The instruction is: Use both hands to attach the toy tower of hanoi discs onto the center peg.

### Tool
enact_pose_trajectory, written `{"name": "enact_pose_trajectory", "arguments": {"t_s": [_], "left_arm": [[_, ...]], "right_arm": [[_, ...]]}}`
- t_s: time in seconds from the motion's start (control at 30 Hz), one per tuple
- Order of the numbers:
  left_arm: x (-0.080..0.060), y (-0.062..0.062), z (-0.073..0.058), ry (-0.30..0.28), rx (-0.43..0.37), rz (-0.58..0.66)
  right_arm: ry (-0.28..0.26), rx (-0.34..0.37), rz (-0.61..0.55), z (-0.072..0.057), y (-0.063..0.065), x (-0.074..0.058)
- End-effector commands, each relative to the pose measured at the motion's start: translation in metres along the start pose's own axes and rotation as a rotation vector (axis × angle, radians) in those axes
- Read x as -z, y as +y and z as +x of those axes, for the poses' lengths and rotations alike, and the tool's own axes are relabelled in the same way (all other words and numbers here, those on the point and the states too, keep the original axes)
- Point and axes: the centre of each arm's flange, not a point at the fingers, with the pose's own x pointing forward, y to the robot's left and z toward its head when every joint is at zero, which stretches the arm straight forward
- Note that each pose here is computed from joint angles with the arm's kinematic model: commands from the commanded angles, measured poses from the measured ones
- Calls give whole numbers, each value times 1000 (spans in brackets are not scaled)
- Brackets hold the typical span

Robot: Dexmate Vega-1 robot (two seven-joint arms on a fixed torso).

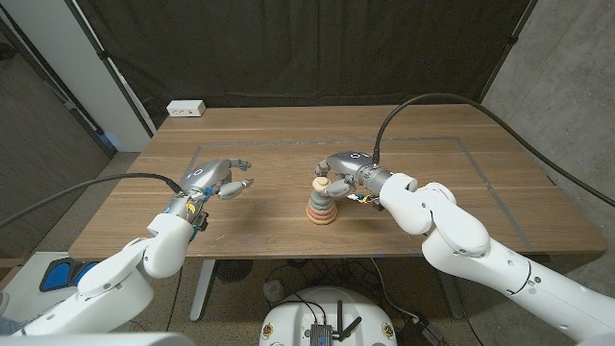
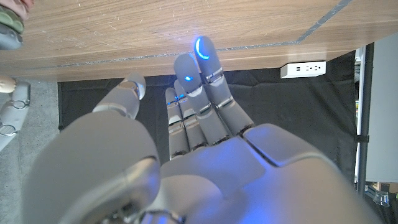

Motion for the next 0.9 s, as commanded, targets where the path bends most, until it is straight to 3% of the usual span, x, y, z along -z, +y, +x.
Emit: {"name": "enact_pose_trajectory", "arguments": {"t_s": [0.03,0.9], "left_arm": [[4,-3,4,-4,19,-4],[4,-1,10,-6,29,-13]], "right_arm": [[20,-23,-14,8,5,-3],[29,-58,19,13,14,2]]}}
